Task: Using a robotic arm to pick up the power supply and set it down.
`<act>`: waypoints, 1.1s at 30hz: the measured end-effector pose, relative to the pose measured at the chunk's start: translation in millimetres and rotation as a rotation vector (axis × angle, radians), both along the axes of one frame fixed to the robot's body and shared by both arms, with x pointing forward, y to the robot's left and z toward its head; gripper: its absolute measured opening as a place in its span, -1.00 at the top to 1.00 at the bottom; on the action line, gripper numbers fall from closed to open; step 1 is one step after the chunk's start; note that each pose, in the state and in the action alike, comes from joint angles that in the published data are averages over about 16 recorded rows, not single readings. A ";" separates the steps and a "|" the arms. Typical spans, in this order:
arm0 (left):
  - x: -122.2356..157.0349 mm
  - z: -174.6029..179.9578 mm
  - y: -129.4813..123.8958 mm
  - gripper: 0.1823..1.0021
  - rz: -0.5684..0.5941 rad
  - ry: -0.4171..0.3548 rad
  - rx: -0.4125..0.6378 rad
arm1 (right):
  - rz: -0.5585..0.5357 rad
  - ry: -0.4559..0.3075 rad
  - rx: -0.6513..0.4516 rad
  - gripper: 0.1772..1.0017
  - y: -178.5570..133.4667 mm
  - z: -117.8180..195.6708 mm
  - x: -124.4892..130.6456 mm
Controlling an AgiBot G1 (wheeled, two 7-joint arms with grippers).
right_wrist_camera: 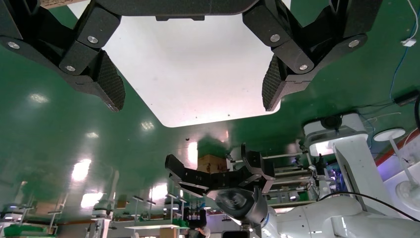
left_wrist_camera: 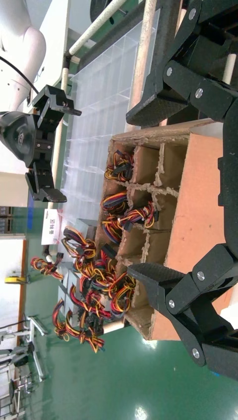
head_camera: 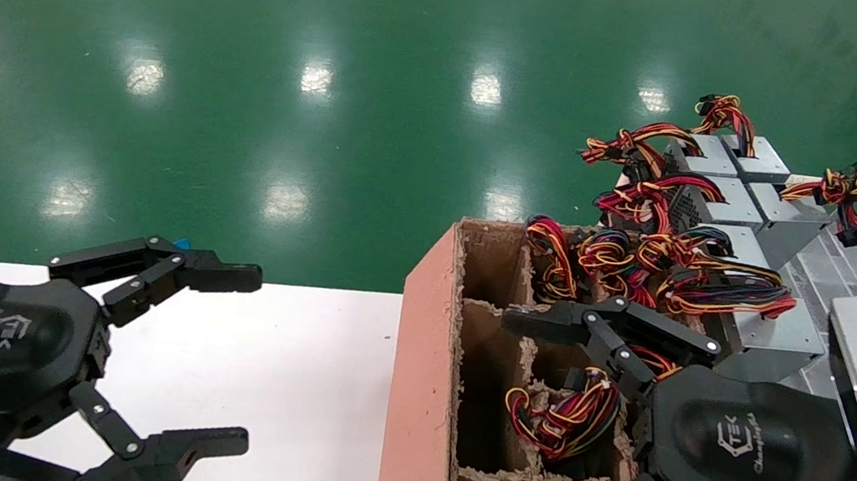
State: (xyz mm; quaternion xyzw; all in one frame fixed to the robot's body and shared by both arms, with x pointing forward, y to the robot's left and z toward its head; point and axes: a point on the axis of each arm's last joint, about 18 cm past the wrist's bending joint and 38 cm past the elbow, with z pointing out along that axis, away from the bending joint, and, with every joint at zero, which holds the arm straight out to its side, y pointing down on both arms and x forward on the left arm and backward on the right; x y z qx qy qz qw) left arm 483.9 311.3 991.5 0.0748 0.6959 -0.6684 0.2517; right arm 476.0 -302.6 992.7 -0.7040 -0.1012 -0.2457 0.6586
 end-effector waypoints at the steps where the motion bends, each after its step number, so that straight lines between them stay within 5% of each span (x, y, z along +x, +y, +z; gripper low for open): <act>1: 0.0 0.0 0.0 -1.00 0.000 0.000 0.000 | 0.000 0.000 0.000 -1.00 0.0 0.0 0.0; 24: 0.0 0.0 0.0 -0.92 0.000 0.000 0.000 | 0.000 0.000 0.000 -1.00 0.0 0.0 0.0; 33: 0.0 0.0 0.0 -0.65 0.000 0.000 0.000 | -0.073 -0.044 -0.006 -1.00 -2.7 5.1 12.5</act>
